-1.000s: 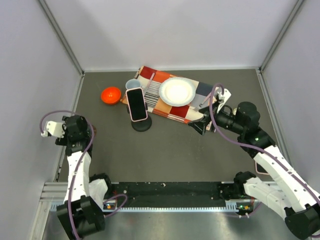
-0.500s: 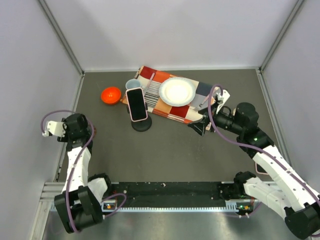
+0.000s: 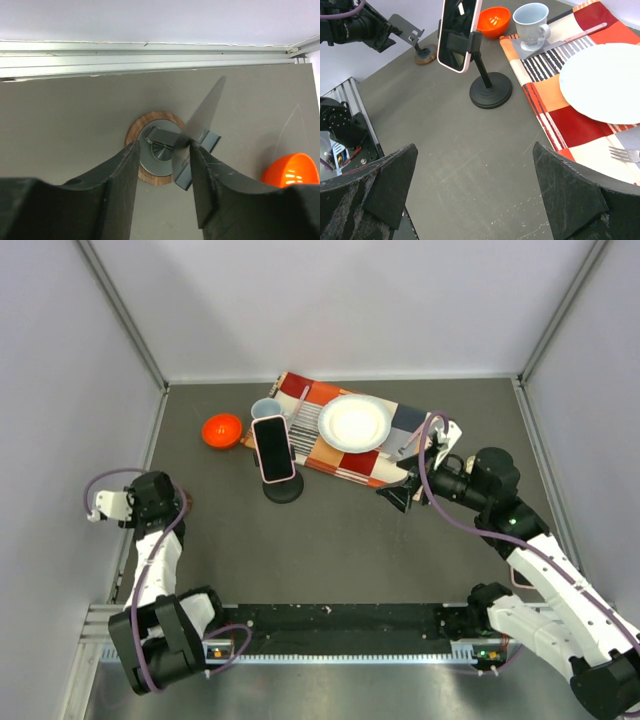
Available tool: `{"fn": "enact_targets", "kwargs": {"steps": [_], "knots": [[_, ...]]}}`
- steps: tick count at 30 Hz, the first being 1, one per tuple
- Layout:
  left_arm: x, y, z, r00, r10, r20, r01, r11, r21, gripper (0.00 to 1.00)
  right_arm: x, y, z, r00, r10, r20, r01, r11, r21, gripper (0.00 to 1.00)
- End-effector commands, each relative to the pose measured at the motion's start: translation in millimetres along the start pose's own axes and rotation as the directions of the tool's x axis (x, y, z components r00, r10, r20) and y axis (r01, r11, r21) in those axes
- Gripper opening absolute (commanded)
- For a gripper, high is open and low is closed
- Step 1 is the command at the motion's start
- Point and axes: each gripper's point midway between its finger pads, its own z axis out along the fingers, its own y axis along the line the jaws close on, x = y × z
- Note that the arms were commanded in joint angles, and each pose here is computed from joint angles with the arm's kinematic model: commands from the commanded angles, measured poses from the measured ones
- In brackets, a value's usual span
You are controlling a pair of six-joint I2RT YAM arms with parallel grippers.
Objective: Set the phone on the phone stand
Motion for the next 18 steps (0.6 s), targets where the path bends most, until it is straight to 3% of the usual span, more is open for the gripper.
{"fn": "enact_targets", "kwargs": {"steps": [1,3,4,8,12,18], "knots": [[-9.7,-15.5,7.9,0.999,-0.012,0.030,0.010,0.997,0.071,0.43,-13.5,2.9,-1.8,0.998,-0.041,0.052,0.041,0.999,-0.007,0.99],[-9.6,-15.5,8.3,1.000,0.007,0.027,-0.009,0.997,0.073,0.36,-14.3,3.7,-3.7,0.997,-0.049,0.057,0.049,0.999,-0.006,0.99],[-13.2,-20.3,8.9,0.999,0.008,0.039,-0.012,0.996,0.092,0.21,-15.1,3.8,-4.3,0.997,-0.052,0.060,0.052,0.999,-0.004,0.99],[-9.8,-24.6,5.8,0.999,0.034,0.010,-0.034,0.993,0.116,0.02,-13.8,2.5,-3.6,0.997,-0.054,0.059,0.054,0.999,-0.001,0.99],[7.9,-22.2,-3.3,0.994,0.064,-0.088,-0.052,0.989,0.139,0.00,-12.4,4.6,-1.4,0.998,-0.046,0.050,0.047,0.999,-0.020,0.99],[30.6,-33.0,-37.1,0.962,0.165,-0.216,-0.091,0.944,0.318,0.00,-13.1,2.5,-3.7,0.997,-0.052,0.058,0.052,0.999,-0.002,0.99]]}}
